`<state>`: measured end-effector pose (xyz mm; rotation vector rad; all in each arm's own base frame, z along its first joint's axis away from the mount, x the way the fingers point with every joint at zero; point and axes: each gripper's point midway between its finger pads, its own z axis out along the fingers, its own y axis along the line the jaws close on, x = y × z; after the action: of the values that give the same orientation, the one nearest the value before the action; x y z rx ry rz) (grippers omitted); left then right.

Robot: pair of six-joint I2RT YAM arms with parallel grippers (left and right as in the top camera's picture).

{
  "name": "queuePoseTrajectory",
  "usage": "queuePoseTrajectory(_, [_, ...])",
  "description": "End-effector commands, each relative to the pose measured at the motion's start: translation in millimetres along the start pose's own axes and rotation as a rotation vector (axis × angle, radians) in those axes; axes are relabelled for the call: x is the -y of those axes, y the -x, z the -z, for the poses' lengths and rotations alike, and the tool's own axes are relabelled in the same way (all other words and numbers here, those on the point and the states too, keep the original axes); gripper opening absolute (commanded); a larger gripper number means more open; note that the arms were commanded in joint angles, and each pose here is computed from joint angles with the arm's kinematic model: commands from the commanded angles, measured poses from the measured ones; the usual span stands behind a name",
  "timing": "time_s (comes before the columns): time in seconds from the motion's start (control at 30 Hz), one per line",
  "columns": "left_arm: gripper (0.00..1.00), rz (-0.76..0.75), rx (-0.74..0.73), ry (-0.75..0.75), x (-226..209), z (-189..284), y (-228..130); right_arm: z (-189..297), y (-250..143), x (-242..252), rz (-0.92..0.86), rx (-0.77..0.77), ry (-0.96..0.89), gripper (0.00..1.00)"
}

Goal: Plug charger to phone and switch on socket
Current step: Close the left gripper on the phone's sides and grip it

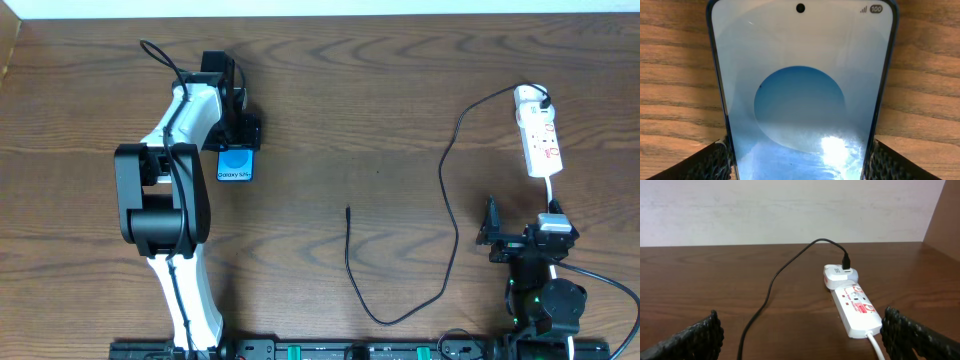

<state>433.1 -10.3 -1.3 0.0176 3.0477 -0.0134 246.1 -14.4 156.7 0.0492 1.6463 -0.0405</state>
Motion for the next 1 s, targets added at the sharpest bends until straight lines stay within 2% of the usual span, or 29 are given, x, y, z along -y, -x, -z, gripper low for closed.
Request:
queuePoseTrajectory(0.0, [0.8, -0.011, -0.052, 0.025, -5.5, -13.0, -14.4, 0.3, -0.2, -0.7, 0.011, 0.001, 0.002, 0.99])
queuePoseTrajectory(0.57, [0.77, -0.011, -0.052, 0.025, -5.5, -13.0, -14.5, 0.3, -0.2, -0.7, 0.011, 0.001, 0.002, 0.99])
queuePoseTrajectory(0.97, [0.71, -0.011, -0.053, 0.025, -5.5, -13.0, -14.6, 0.3, -0.3, -0.7, 0.011, 0.0, 0.002, 0.99])
